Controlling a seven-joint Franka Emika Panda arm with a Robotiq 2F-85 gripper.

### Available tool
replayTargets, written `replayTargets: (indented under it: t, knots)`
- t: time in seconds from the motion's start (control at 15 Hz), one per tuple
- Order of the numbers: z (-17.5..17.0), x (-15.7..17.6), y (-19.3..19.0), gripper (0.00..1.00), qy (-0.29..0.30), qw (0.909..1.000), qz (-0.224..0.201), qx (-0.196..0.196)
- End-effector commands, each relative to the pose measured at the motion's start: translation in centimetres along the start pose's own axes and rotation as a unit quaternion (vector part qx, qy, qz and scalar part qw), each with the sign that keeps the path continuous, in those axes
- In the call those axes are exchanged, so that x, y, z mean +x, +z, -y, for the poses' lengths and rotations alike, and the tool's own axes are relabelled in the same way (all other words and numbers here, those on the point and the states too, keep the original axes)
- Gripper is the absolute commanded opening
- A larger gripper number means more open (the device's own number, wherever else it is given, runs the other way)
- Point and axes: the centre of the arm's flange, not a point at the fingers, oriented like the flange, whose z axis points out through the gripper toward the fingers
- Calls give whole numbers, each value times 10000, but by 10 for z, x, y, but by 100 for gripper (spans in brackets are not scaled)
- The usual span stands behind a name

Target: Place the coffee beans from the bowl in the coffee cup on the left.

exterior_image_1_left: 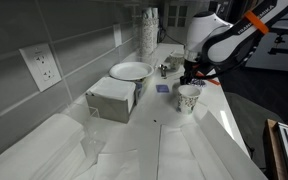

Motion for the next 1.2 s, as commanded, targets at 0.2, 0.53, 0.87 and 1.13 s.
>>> replayTargets:
  t: [0.2,0.53,0.87,1.13]
  knots:
    - [16,-20,-65,2,-502,9971,80,-573]
    - [32,-43,-134,2,-587,9943,14,-884]
    - [76,-69,-193,2,-703,9951,-102,-694]
    - [122,-90,-220,2,-868,9953,-163,-398]
